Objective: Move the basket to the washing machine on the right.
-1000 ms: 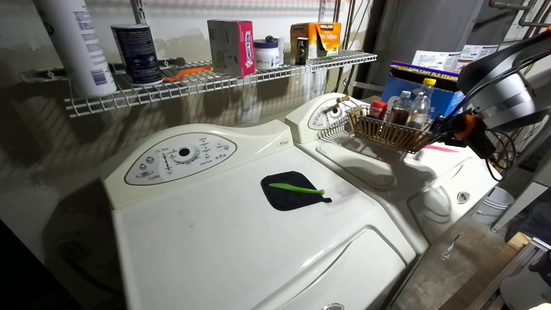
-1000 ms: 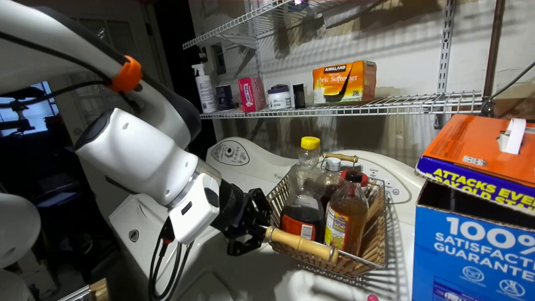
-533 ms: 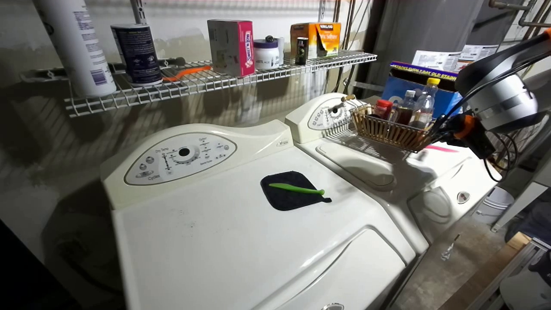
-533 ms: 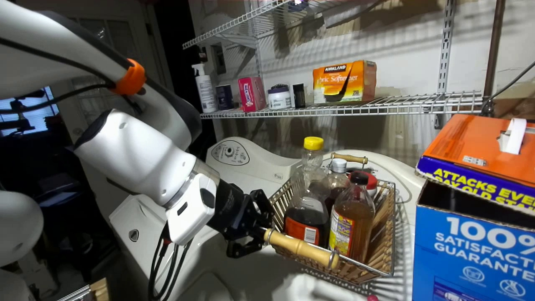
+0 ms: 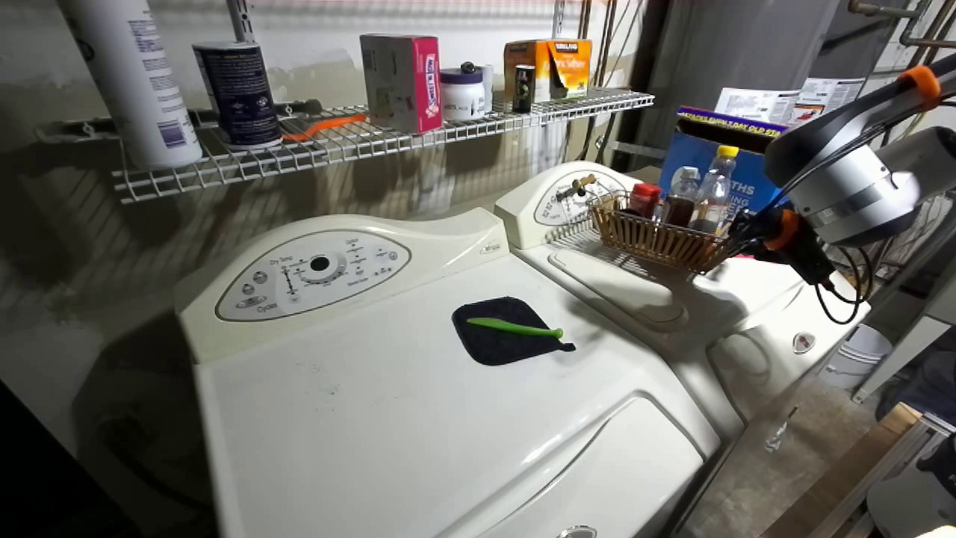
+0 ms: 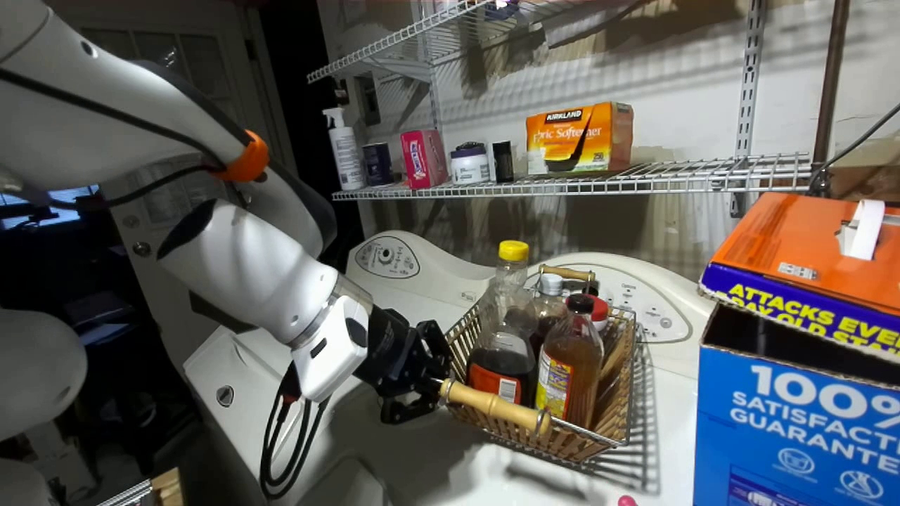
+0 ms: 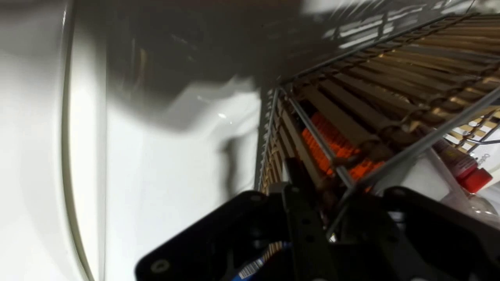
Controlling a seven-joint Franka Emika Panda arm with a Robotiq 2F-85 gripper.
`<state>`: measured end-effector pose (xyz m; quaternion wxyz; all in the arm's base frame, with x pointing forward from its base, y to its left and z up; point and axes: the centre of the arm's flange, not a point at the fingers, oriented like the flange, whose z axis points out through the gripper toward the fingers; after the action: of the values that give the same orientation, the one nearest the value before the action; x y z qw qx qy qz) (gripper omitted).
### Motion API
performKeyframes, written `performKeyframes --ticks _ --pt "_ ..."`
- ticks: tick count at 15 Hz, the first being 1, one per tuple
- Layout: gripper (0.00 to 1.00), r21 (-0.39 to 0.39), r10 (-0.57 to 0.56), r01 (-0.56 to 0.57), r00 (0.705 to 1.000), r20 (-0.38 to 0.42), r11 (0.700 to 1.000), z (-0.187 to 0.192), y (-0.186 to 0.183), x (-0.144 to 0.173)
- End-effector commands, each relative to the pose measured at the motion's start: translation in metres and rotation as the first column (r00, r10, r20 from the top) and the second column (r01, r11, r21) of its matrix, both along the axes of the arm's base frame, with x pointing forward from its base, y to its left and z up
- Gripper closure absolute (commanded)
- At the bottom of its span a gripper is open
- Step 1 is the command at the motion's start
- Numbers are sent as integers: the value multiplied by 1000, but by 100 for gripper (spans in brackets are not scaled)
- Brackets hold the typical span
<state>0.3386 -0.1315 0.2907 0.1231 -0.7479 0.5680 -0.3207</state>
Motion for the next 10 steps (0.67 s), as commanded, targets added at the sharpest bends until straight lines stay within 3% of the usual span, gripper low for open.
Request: performKeyframes --ticks 1,6,7,10 --pt "98 -76 -21 30 993 114 997 -6 16 14" --pt "98 -93 -36 47 992 118 995 -15 20 17" --pt "72 -105 -32 44 993 114 993 -16 21 17" --pt "53 -162 -29 48 993 118 986 -10 24 19"
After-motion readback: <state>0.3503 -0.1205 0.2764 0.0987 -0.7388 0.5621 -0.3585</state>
